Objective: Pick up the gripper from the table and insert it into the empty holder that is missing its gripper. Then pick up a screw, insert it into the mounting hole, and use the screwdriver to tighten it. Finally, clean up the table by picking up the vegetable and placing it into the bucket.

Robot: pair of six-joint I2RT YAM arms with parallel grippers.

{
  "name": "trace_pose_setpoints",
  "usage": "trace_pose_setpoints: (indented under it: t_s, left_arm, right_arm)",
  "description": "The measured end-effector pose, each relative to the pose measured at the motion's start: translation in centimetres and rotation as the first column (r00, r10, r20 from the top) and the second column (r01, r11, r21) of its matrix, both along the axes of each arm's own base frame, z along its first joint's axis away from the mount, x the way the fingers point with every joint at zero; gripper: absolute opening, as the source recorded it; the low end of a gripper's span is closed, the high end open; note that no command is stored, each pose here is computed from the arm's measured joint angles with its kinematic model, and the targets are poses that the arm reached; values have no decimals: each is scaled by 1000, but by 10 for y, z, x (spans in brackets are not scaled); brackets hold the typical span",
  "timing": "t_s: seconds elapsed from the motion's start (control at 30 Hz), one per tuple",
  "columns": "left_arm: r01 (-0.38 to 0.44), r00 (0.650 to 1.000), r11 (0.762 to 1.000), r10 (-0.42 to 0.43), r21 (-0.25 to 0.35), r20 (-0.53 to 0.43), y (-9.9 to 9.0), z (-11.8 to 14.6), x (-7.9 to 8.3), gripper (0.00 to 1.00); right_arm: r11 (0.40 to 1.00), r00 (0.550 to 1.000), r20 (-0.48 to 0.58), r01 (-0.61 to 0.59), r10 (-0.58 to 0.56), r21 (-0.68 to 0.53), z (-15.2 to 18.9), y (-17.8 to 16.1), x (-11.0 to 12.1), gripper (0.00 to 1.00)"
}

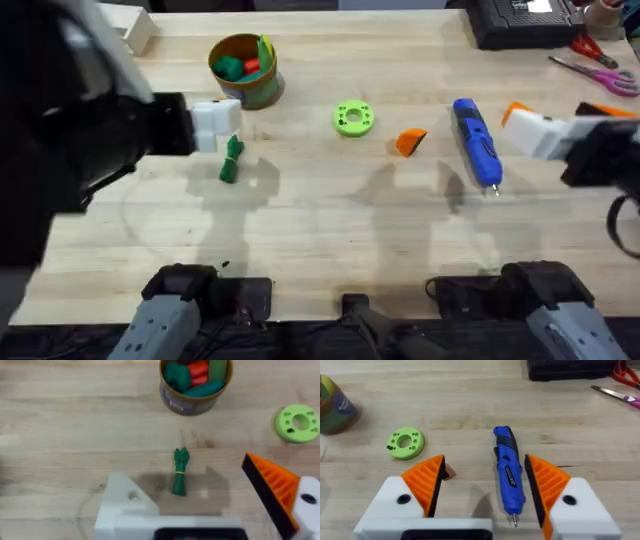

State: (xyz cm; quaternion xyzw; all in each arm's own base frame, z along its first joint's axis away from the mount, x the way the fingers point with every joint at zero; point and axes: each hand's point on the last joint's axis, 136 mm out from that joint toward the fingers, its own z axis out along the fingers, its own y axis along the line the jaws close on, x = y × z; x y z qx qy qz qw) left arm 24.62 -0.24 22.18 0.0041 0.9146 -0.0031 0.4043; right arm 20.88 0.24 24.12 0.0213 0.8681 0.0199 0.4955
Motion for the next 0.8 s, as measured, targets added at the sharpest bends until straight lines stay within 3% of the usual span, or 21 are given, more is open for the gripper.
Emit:
trace_pose_setpoints:
  t_s: [0.2, 0.37, 0.4, 0.47, 0.6, 0.63, 0.67, 0.8]
  left_arm:
    - [0, 980, 1000, 0, 1, -199, 0, -44, 8, 981]
    - [2, 959, 1000, -2, -1, -284, -1, -64, 12, 196]
    - [9, 957, 1000, -8, 3, -291, -1, -66, 13, 131]
    - [15, 955, 1000, -17, -9, -296, -3, -68, 14, 350]
    - [67, 966, 995, -84, -80, -243, -20, -61, 24, 939]
    - [96, 969, 990, -117, -107, -219, -28, -57, 28, 974]
    - [220, 962, 956, -245, -194, -119, -60, -41, 40, 985]
    - [388, 919, 887, -392, -251, 37, -101, -13, 52, 986]
  right_arm:
    - [1000, 997, -73, 0, 0, 0, -6, 0, 10, 917]
    - [1000, 996, -85, 0, 0, 0, -8, 0, 9, 917]
    - [1000, 996, -85, 0, 0, 0, -8, 0, 9, 917]
    - [1000, 996, -85, 0, 0, 0, -8, 0, 9, 918]
    - [1000, 996, -85, 0, 0, 0, -8, 0, 9, 917]
    - [1000, 996, -85, 0, 0, 0, -8, 0, 9, 918]
    - [1000, 996, -85, 0, 0, 0, -8, 0, 9, 919]
    - [1000, 996, -85, 0, 0, 0, -8, 0, 9, 918]
